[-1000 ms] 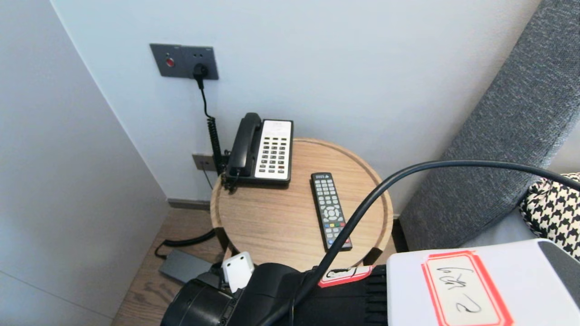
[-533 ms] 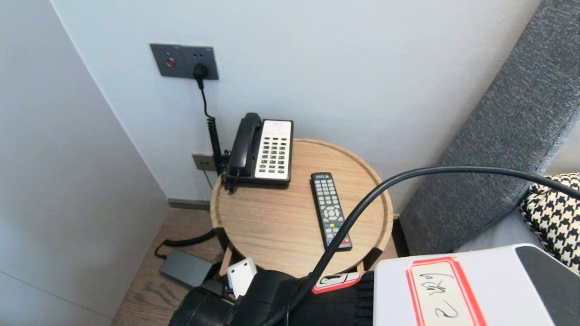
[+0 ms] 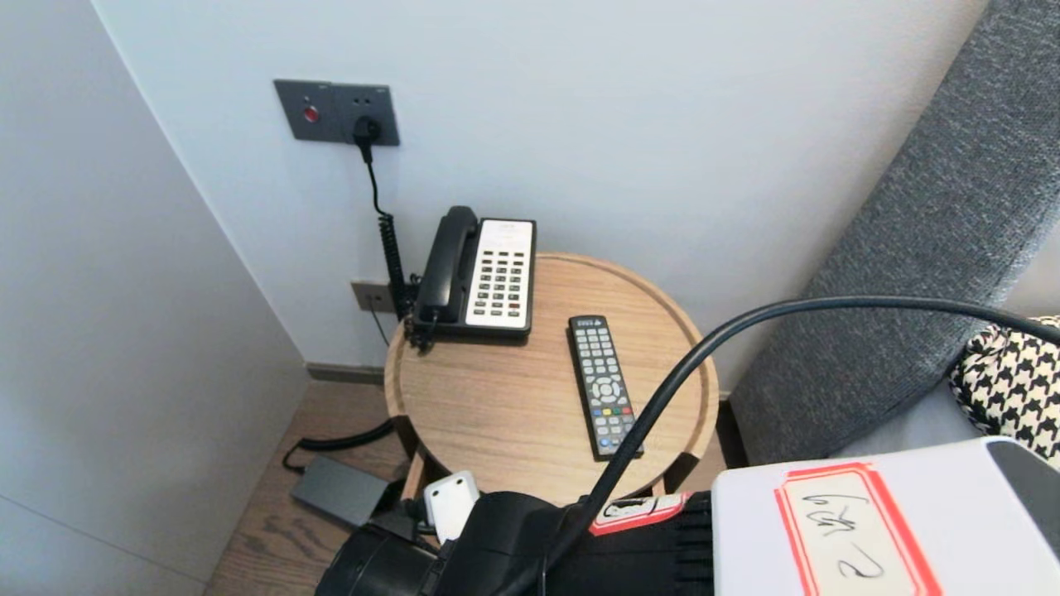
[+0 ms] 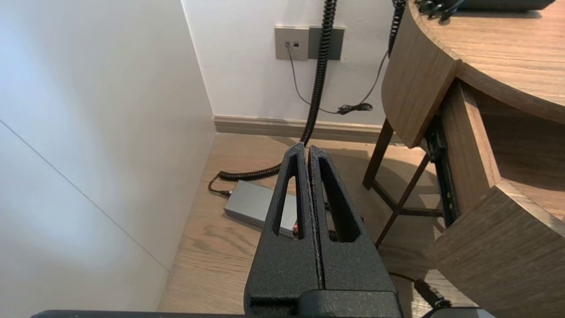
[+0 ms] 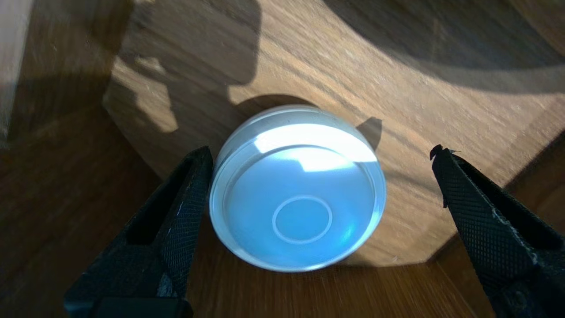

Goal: Take the remote control out of the drawer one by one and place them on the table

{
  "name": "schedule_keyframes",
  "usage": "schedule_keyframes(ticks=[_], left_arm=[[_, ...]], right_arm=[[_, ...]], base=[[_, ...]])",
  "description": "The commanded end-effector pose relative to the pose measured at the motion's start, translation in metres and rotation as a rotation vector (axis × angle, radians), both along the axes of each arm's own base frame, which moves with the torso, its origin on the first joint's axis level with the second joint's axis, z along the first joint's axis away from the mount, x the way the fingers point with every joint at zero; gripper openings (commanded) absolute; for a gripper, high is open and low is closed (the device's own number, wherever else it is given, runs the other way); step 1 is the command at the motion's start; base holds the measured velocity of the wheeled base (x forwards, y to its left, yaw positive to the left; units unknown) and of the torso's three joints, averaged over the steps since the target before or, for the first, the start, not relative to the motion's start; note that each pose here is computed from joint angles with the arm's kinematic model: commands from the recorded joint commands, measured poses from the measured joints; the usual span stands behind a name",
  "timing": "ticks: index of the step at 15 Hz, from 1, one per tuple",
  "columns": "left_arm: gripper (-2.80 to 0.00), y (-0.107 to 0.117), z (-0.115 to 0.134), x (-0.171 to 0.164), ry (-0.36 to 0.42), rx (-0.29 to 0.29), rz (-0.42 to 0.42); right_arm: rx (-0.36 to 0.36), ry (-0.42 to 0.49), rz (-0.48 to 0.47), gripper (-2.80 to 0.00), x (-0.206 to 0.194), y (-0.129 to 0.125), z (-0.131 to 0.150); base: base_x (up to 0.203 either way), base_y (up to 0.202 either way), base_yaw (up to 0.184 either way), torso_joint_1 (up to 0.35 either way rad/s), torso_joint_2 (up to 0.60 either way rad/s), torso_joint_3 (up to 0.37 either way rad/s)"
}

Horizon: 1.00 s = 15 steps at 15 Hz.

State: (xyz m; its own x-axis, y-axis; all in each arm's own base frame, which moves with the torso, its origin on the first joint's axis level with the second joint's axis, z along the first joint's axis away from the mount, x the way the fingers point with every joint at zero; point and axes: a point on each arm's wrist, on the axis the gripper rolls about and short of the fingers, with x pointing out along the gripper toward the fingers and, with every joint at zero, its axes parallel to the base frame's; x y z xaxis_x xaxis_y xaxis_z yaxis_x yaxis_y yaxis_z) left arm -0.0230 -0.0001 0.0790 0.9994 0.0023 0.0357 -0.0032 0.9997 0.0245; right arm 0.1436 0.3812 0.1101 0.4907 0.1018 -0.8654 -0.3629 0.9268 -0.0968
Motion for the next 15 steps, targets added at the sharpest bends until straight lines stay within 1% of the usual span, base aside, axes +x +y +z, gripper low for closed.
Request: schedule_keyframes(ticks=[1, 2, 5, 12, 15], left_arm=[[-2.80, 0.0000, -0.0033, 0.0009, 0.011, 0.000, -0.002], [-2.80, 0.0000, -0.0025, 0.0007, 0.008, 0.000, 0.001], [-2.80, 0.0000, -0.0033, 0.0009, 0.011, 0.000, 0.001], [-2.80, 0.0000, -0.0029, 0.0008, 0.010, 0.000, 0.001], [-2.80, 0.0000, -0.0028, 0.0008, 0.009, 0.000, 0.001]], right_arm=[[0.004, 0.004, -0.009, 0.00, -0.0022, -0.0053, 0.0042], [0.007, 0.008, -0.016, 0.00, -0.0023, -0.0055, 0.0038], [0.055, 0.066, -0.037, 0.00, -0.0031, -0.0039, 0.0052], [0.076, 0.131, -0.063, 0.00, -0.0034, -0.0047, 0.0003], [0.079, 0.145, -0.064, 0.00, -0.0038, -0.0047, 0.0000]], base=[[0.000, 0.000, 0.000, 0.000, 0.00, 0.000], [0.000, 0.000, 0.000, 0.000, 0.00, 0.000], [0.000, 0.000, 0.000, 0.000, 0.00, 0.000], [0.000, 0.000, 0.000, 0.000, 0.00, 0.000], [0.000, 0.000, 0.000, 0.000, 0.00, 0.000]])
